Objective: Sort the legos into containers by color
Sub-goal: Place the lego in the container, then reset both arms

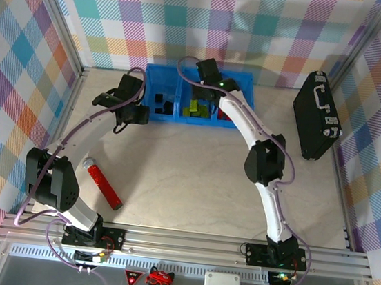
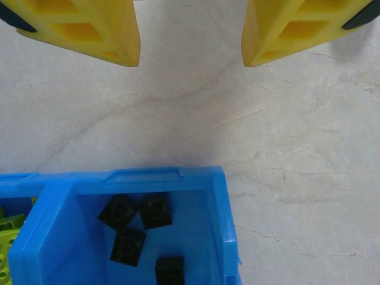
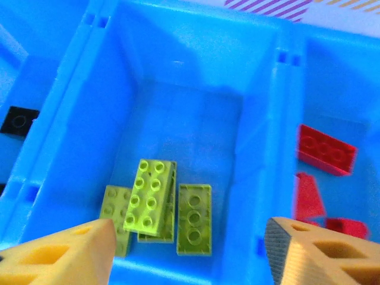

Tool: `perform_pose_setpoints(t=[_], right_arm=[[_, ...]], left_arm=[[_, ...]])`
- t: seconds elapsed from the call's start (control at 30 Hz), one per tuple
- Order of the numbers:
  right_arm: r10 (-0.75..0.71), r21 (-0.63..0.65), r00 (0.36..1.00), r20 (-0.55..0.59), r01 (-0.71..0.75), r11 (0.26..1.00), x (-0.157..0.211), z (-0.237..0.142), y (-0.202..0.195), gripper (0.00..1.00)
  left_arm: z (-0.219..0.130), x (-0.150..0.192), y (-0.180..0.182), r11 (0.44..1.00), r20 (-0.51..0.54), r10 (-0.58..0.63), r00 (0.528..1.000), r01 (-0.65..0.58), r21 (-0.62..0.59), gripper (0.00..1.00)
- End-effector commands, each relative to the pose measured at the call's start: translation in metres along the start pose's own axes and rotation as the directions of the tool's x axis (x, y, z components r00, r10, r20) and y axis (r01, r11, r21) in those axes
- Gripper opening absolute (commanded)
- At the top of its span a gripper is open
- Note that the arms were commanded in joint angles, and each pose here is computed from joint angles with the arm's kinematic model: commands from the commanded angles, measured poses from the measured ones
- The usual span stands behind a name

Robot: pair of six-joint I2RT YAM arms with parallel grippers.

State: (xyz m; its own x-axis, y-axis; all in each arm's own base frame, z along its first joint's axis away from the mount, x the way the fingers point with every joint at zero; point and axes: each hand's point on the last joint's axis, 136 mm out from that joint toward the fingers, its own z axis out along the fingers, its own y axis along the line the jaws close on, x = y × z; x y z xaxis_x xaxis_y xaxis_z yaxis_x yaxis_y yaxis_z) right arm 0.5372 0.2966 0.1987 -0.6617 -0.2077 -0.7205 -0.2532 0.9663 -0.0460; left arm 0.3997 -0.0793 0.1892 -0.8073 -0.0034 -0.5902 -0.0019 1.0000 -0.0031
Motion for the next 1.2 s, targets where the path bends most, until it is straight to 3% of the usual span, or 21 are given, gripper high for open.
perform_pose_setpoints(t=[0.0,0.2,0.3,0.33,0.37,0.5,0.7,0.83,0.9,1.07,1.17], right_arm=[[-0.025,0.018,0.998,0.058,0.024,1.0,-0.016,-0.053,-0.013,0.73],[-0.074,0.09,0.996,0.045,0.07,0.993,0.017,-0.087,-0.05,0.88],[-0.062,0.119,0.998,0.021,0.059,0.991,0.038,-0.097,-0.075,0.95],[-0.053,0.131,0.999,0.008,0.052,0.99,0.047,-0.1,-0.084,0.98],[-0.045,0.142,0.999,0.001,0.044,0.989,0.054,-0.103,-0.093,0.99],[0.004,0.167,1.0,-0.011,-0.002,0.986,0.091,-0.108,-0.132,0.99],[0.15,0.28,0.989,-0.016,-0.139,0.95,0.152,-0.095,-0.206,0.99],[0.172,0.302,0.984,0.038,-0.175,0.937,0.177,-0.079,-0.23,0.99],[0.113,0.32,0.991,0.076,-0.131,0.938,0.186,-0.069,-0.234,0.99],[0.066,0.404,0.995,0.078,-0.092,0.91,0.21,-0.055,-0.251,0.99],[0.048,0.402,0.991,0.128,-0.096,0.91,0.221,-0.056,-0.251,0.99]], left_arm=[[0.004,0.001,0.014,0.999,-0.003,-0.049,0.999,0.049,-0.021,0.53],[-0.008,-0.005,0.024,0.993,0.022,-0.114,0.993,0.114,-0.019,0.73],[-0.013,-0.009,0.025,0.99,0.057,-0.142,0.988,0.142,-0.01,0.87],[-0.014,-0.009,0.026,0.988,0.064,-0.153,0.986,0.154,-0.014,0.98],[-0.014,-0.009,0.028,0.986,0.068,-0.167,0.984,0.168,-0.018,1.0],[-0.007,0.002,0.037,0.969,0.087,-0.235,0.968,0.241,-0.057,1.0],[0.012,0.022,0.077,0.929,0.17,-0.221,0.96,0.26,-0.262,1.0],[0.016,0.035,0.117,0.848,0.269,-0.189,0.944,0.295,-0.44,1.0],[0.022,0.038,0.13,0.825,0.32,-0.188,0.929,0.326,-0.461,1.0],[0.056,0.045,0.133,0.852,0.353,-0.111,0.929,0.272,-0.448,1.0],[0.073,0.046,0.129,0.886,0.403,-0.147,0.903,0.301,-0.352,1.0]])
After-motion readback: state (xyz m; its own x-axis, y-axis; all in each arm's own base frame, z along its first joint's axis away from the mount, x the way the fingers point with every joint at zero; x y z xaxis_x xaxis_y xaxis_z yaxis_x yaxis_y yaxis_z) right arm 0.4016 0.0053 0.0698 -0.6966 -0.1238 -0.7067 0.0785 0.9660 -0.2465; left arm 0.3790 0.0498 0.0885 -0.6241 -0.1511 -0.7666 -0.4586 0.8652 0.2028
